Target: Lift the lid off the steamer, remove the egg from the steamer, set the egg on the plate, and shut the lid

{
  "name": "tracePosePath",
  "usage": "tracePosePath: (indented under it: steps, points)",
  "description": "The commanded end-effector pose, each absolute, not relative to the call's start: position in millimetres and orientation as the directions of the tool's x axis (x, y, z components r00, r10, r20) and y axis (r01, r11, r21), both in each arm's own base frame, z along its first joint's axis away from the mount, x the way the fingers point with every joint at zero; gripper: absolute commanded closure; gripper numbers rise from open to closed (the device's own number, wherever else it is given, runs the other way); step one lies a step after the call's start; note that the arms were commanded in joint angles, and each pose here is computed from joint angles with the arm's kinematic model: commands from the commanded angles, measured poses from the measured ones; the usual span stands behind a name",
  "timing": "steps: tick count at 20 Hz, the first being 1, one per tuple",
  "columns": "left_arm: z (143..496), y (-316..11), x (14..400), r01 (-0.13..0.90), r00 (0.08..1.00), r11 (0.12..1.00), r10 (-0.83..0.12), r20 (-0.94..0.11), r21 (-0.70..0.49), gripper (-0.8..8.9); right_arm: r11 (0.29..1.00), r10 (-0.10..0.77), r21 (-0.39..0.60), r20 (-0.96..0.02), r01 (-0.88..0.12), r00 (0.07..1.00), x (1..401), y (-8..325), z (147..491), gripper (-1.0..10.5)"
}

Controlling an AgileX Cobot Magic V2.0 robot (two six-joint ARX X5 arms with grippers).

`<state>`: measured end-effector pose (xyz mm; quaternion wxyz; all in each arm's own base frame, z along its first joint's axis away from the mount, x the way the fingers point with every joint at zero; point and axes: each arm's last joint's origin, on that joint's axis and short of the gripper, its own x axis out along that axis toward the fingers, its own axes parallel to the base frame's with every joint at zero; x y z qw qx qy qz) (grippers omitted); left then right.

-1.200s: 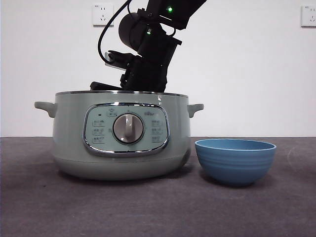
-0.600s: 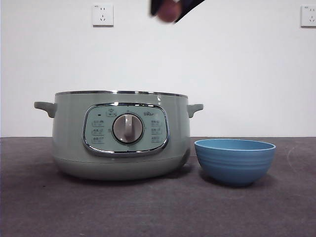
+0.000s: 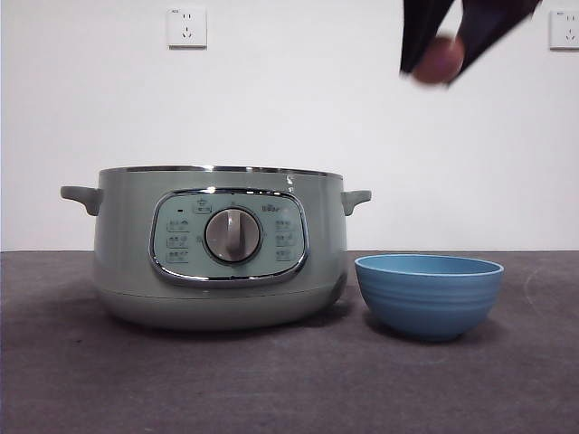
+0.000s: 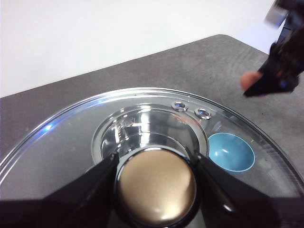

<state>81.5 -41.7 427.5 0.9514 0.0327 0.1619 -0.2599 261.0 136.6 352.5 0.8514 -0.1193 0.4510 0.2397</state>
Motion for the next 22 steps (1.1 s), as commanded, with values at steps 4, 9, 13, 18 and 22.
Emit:
tracePosePath:
  steps: [4, 9, 13, 18, 22]
  points:
    - [437, -43, 84, 0.505, 0.832, 0.863, -0.492, -0.255, -0.018, 8.21, 0.850, 0.301, 0.051, -0.864, -0.525, 0.404, 264, 140, 273, 9.6]
    - [437, -45, 90, 0.506, 0.831, 0.863, -0.493, -0.258, -0.019, 8.21, 0.850, 0.307, 0.050, -0.856, -0.525, 0.415, 262, 139, 235, 9.6]
    - [437, -48, 95, 0.506, 0.830, 0.863, -0.492, -0.264, -0.019, 8.21, 0.851, 0.305, 0.052, -0.859, -0.522, 0.412, 264, 140, 210, 9.6]
    - [436, -50, 99, 0.505, 0.828, 0.863, -0.491, -0.270, -0.019, 8.21, 0.849, 0.292, 0.054, -0.878, -0.526, 0.381, 275, 148, 184, 9.6]
    - [436, -50, 99, 0.506, 0.829, 0.863, -0.491, -0.269, -0.015, 8.21, 0.848, 0.281, 0.056, -0.890, -0.526, 0.358, 279, 150, 172, 9.6]
